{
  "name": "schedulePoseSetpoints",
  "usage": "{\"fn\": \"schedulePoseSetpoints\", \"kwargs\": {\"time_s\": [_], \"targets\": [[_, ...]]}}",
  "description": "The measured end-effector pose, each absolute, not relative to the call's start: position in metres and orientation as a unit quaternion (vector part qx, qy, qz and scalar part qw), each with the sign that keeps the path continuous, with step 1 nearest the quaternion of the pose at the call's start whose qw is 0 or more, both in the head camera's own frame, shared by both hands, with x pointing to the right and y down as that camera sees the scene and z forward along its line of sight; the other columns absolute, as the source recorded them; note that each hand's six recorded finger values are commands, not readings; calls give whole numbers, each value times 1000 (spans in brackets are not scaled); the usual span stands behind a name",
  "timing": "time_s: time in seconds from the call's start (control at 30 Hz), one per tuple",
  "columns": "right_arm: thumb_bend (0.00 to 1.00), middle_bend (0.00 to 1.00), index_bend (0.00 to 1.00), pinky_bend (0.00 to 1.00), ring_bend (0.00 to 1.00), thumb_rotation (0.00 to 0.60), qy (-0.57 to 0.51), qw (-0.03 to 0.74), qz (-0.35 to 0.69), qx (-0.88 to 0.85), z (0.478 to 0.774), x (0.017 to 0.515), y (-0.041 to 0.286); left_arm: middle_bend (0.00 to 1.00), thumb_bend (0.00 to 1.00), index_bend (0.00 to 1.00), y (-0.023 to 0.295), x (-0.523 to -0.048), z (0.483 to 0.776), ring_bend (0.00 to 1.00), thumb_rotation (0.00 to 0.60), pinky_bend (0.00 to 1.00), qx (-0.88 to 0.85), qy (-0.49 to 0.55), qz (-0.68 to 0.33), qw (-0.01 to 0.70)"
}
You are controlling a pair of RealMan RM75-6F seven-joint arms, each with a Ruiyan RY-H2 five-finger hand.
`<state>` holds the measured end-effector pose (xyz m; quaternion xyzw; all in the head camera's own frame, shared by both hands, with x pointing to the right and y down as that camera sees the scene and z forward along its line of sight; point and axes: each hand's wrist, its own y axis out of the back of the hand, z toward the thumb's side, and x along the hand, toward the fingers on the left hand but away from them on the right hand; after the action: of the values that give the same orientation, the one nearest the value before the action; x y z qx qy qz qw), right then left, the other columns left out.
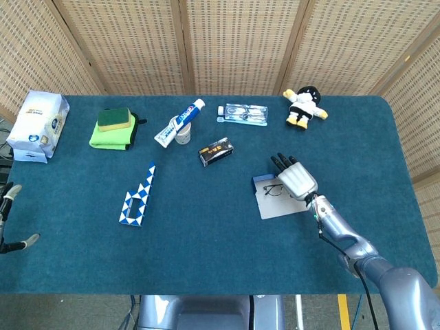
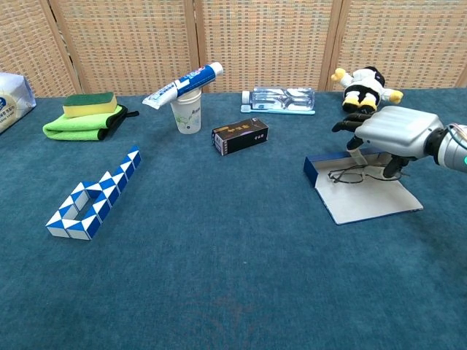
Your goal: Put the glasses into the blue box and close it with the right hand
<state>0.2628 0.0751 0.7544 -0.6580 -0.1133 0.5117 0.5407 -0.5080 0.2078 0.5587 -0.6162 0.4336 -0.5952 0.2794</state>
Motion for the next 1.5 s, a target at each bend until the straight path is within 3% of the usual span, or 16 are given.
{"fn": "schedulePoseSetpoints", "kwargs": {"time_s": [0.2,0.53,0.8,1.1,1.5], "targets": [[260,84,567,245,0,600,-125,549,500,-658,749,259,75,0,0,0,208,-508,558,0,600,0,-616,434,-595,280],[259,84,428,250,0,600,-150,561,482,-655,741,255,74,0,0,0,208,-508,558,0,600,0,-616,434,-595,280],[253,78,342,250,0,600,-191,562,450,-667,717,256,72,0,0,0,208,-508,559,0,600,0,-618,433,-594,279],[234,74,273,250,0,600,-172,573,412,-687,697,270,113,0,0,0,209,-506,559,0,600,0,-620,428,-594,282],[234,80,273,250,6,600,-126,593,394,-691,716,263,147,0,0,0,210,-505,560,0,600,0,-618,427,-595,285]]}}
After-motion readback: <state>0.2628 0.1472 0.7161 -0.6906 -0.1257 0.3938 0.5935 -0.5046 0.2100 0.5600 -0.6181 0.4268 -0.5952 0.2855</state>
